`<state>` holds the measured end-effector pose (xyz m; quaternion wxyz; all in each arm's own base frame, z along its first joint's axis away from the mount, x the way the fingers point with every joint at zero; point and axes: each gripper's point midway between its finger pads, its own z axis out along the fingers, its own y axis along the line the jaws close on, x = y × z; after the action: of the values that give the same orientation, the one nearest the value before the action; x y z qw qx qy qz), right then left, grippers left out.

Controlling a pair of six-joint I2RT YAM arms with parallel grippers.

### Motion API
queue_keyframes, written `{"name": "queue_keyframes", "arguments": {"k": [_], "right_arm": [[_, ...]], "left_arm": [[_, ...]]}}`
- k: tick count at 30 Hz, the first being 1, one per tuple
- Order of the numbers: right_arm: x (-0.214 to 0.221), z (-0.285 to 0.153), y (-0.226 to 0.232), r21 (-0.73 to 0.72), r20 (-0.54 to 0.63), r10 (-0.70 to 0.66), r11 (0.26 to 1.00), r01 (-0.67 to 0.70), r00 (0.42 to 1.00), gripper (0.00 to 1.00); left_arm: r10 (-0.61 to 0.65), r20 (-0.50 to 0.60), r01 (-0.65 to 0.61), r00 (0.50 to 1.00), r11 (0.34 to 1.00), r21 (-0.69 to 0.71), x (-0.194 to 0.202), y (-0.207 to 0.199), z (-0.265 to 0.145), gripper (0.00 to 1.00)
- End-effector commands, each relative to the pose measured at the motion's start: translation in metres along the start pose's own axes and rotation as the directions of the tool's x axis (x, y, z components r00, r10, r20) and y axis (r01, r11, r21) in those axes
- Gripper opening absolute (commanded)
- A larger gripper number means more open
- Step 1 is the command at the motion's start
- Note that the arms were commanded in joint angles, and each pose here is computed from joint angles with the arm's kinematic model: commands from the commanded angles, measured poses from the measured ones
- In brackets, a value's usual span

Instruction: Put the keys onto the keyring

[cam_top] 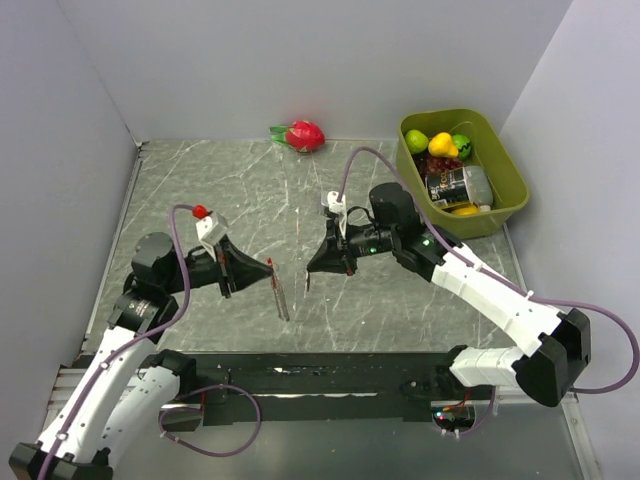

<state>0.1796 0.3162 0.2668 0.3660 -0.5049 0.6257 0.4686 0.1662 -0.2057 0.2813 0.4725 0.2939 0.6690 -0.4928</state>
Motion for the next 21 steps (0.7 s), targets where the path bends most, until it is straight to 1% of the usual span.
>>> {"name": "queue_keyframes", "arguments": {"k": [1, 6, 10, 21], "right_arm": [[-0.029, -0.002, 0.017, -0.114, 0.041, -0.069, 0.991, 0.073, 0.997, 0.00], [-0.029, 0.002, 0.014, -0.122, 0.030, -0.044, 0.991, 0.047, 0.999, 0.00], [-0.032, 0.003, 0.016, -0.140, 0.044, -0.037, 0.989, 0.043, 0.998, 0.00], [-0.032, 0.011, 0.021, -0.185, 0.044, -0.018, 0.982, 0.026, 0.999, 0.00]], "left_arm": [[0.071, -0.012, -0.070, 0.997, 0.995, 0.070, -0.002, -0.015, 0.014, 0.01], [0.071, -0.028, -0.069, 0.997, 0.996, 0.054, -0.001, -0.015, 0.024, 0.01], [0.078, 0.006, -0.079, 0.997, 0.996, 0.032, -0.008, -0.014, 0.026, 0.01], [0.058, -0.008, -0.058, 0.998, 0.998, 0.012, -0.006, -0.012, 0.043, 0.01]]}}
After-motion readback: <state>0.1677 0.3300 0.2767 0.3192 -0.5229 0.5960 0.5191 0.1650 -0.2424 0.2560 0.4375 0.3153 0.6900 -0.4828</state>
